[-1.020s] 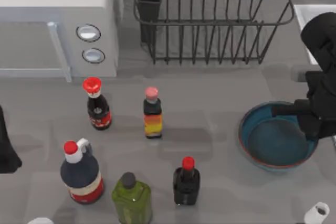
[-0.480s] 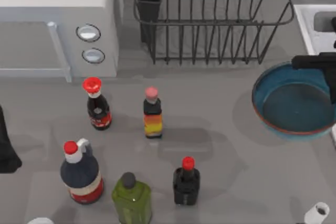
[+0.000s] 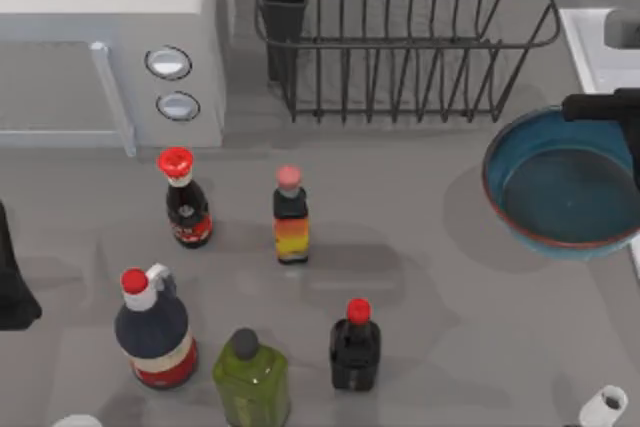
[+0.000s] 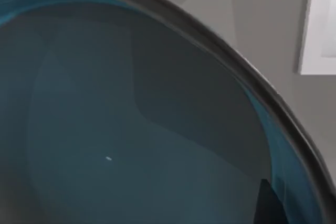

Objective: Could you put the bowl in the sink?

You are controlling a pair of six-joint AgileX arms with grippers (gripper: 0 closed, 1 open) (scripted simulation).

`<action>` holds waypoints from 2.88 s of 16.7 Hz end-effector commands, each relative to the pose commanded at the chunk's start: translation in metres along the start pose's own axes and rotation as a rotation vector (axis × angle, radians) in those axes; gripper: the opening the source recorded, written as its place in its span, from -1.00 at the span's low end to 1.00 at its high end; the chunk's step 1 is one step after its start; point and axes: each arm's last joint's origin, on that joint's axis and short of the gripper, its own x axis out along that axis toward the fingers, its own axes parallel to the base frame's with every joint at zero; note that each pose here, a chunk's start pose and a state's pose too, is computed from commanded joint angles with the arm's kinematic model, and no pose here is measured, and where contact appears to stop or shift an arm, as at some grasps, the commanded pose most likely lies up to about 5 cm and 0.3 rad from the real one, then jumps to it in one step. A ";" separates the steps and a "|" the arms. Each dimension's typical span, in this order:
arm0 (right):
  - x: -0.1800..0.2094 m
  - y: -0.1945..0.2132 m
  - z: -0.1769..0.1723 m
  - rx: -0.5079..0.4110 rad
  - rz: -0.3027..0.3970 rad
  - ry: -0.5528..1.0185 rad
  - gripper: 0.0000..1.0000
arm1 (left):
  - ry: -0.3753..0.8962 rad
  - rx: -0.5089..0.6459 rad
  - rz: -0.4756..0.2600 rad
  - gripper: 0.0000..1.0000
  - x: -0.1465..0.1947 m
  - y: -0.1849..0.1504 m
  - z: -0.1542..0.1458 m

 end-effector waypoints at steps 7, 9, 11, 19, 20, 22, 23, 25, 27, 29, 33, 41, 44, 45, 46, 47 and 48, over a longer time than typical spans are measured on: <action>0.019 -0.043 0.024 0.095 0.152 -0.223 -1.00 | 0.000 0.000 0.000 1.00 0.000 0.000 0.000; 0.028 -0.065 0.032 0.127 0.203 -0.348 -1.00 | 0.000 0.000 0.000 1.00 0.000 0.000 0.000; 0.039 -0.090 0.039 0.152 0.243 -0.494 -1.00 | 0.000 0.000 0.000 1.00 0.000 0.000 0.000; 0.067 -0.184 0.022 0.118 0.205 -1.166 -1.00 | 0.000 0.000 0.000 1.00 0.000 0.000 0.000; 0.068 -0.192 0.015 0.101 0.181 -1.238 -1.00 | 0.000 0.000 0.000 1.00 0.000 0.000 0.000; 0.069 -0.204 0.001 0.068 0.128 -1.360 -1.00 | 0.000 0.000 0.000 1.00 0.000 0.000 0.000; 0.069 -0.208 -0.007 0.053 0.101 -1.410 -1.00 | 0.000 0.000 0.000 1.00 0.000 0.000 0.000; 0.069 -0.215 -0.021 0.026 0.053 -1.488 -1.00 | 0.000 0.000 0.000 1.00 0.000 0.000 0.000; 0.068 -0.218 -0.031 0.007 0.017 -1.539 -1.00 | 0.000 0.000 0.000 1.00 0.000 0.000 0.000; 0.068 -0.219 -0.036 -0.003 -0.001 -1.564 -1.00 | 0.000 0.000 0.000 1.00 0.000 0.000 0.000; 0.067 -0.219 -0.037 -0.004 -0.003 -1.566 -1.00 | 0.000 0.000 0.000 1.00 0.000 0.000 0.000; 0.116 -0.228 -0.024 0.006 0.000 -1.553 -1.00 | 0.000 0.000 0.000 1.00 0.000 0.000 0.000; 0.156 -0.230 -0.023 0.000 -0.007 -1.564 -1.00 | 0.000 0.000 0.000 1.00 0.000 0.000 0.000; 0.168 -0.229 -0.025 -0.003 -0.009 -1.569 -1.00 | 0.000 0.000 0.000 1.00 0.000 0.000 0.000; 0.180 -0.228 -0.027 -0.005 -0.010 -1.573 -1.00 | 0.000 0.000 0.000 1.00 0.000 0.000 0.000; 0.190 -0.226 -0.029 -0.007 -0.010 -1.575 -1.00 | 0.000 0.000 0.000 1.00 0.000 0.000 0.000; 0.198 -0.224 -0.031 -0.008 -0.009 -1.575 -1.00 | 0.000 0.000 0.000 1.00 0.000 0.000 0.000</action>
